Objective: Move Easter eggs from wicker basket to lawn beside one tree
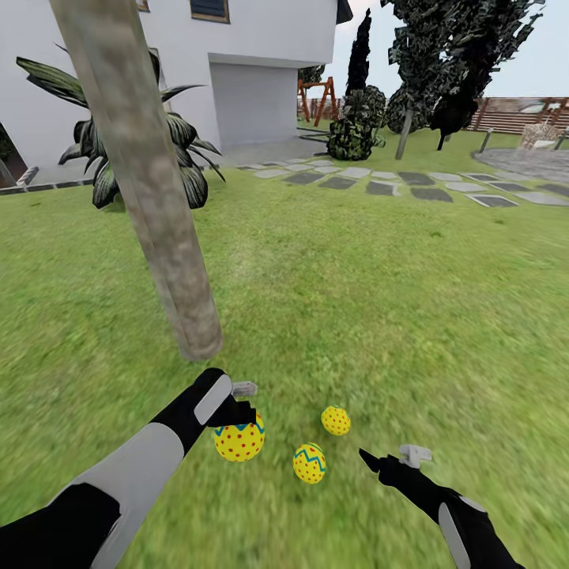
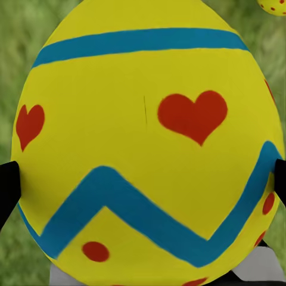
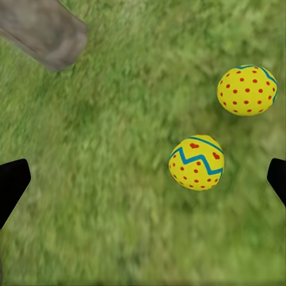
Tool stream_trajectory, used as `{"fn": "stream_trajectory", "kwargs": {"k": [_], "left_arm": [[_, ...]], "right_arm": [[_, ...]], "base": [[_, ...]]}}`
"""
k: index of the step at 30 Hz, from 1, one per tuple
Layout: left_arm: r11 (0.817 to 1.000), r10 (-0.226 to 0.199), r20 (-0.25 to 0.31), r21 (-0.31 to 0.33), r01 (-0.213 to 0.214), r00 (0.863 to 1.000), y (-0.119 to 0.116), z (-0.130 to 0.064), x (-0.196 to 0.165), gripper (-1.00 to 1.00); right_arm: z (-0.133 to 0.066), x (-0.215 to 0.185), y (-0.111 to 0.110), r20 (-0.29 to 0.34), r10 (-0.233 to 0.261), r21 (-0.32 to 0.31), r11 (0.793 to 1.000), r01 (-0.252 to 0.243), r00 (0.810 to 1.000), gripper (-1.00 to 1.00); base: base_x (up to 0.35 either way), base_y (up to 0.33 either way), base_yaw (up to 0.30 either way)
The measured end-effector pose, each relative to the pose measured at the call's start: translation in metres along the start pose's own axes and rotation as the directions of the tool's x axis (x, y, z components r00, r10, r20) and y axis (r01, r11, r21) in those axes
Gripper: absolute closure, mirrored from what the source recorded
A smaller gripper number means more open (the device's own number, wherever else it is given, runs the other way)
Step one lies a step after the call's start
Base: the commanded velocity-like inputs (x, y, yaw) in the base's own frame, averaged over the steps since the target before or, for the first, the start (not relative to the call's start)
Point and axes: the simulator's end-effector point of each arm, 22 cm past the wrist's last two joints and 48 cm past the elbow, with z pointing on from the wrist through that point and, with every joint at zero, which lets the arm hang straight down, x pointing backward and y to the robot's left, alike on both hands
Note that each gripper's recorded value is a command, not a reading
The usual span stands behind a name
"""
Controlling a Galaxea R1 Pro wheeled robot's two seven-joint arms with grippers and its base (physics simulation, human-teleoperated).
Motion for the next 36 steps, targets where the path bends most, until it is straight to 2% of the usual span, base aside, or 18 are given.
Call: {"fn": "stream_trajectory", "kwargs": {"k": [36], "left_arm": [[1.0,0.002,0.007,-0.002,-0.002,1.0,0.006,0.064,0.012,1.0]], "right_arm": [[0.038,0.047,-0.032,-0.005,0.002,0.0,1.0,-0.002,1.0,-1.0]], "base": [[0.0,0.0,0.0]]}}
